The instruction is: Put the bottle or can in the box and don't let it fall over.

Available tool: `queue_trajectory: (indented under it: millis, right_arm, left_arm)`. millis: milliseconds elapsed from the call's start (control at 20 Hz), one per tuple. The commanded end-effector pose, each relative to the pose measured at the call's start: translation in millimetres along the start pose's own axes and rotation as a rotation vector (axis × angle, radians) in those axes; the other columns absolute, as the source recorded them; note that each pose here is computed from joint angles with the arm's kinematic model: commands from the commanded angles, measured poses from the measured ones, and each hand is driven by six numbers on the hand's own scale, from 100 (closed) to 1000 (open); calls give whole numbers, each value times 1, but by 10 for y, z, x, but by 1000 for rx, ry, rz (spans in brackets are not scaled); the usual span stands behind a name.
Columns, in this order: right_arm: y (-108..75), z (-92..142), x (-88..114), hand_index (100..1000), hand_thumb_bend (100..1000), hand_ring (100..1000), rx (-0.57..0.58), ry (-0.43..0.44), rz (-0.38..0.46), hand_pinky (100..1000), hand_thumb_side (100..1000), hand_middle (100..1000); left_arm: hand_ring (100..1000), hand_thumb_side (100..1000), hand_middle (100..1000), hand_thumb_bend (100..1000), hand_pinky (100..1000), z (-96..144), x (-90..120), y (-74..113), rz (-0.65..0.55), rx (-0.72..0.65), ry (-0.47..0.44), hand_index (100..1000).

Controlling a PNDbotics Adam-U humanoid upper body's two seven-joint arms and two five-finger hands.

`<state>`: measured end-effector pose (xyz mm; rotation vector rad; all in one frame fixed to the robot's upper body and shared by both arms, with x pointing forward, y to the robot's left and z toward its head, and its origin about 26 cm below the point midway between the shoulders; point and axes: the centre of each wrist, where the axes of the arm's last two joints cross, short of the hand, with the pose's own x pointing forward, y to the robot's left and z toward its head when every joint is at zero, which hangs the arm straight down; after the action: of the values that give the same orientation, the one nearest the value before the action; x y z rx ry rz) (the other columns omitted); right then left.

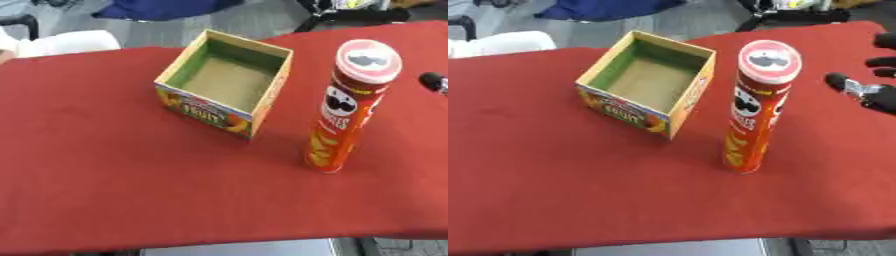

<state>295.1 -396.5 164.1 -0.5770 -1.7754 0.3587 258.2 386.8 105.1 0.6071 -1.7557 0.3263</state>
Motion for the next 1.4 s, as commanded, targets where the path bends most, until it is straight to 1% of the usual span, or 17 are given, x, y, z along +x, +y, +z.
queue_trajectory:
  millis: [50, 650, 1100, 1400]
  right_arm:
    - [-77, -20, 124, 878, 726, 780, 49, -55, 16, 818, 333, 869]
    - [-43, 36, 80, 893, 731, 794, 244, -109, -22, 825, 328, 883]
    - [-36, 47, 60, 901, 735, 804, 324, -150, -64, 829, 337, 894]
    - [-4, 62, 28, 902, 736, 806, 409, -171, -84, 830, 331, 897]
  left_arm:
    - [793, 772, 736, 498, 745, -46, 85, 48, -21, -5, -33, 799]
    - [794, 772, 737, 497, 744, -44, 79, 51, -25, -9, -31, 799]
    - [795, 771, 737, 497, 744, -44, 77, 55, -27, -10, -31, 799]
    - [795, 771, 738, 497, 743, -42, 73, 54, -27, -11, -28, 799]
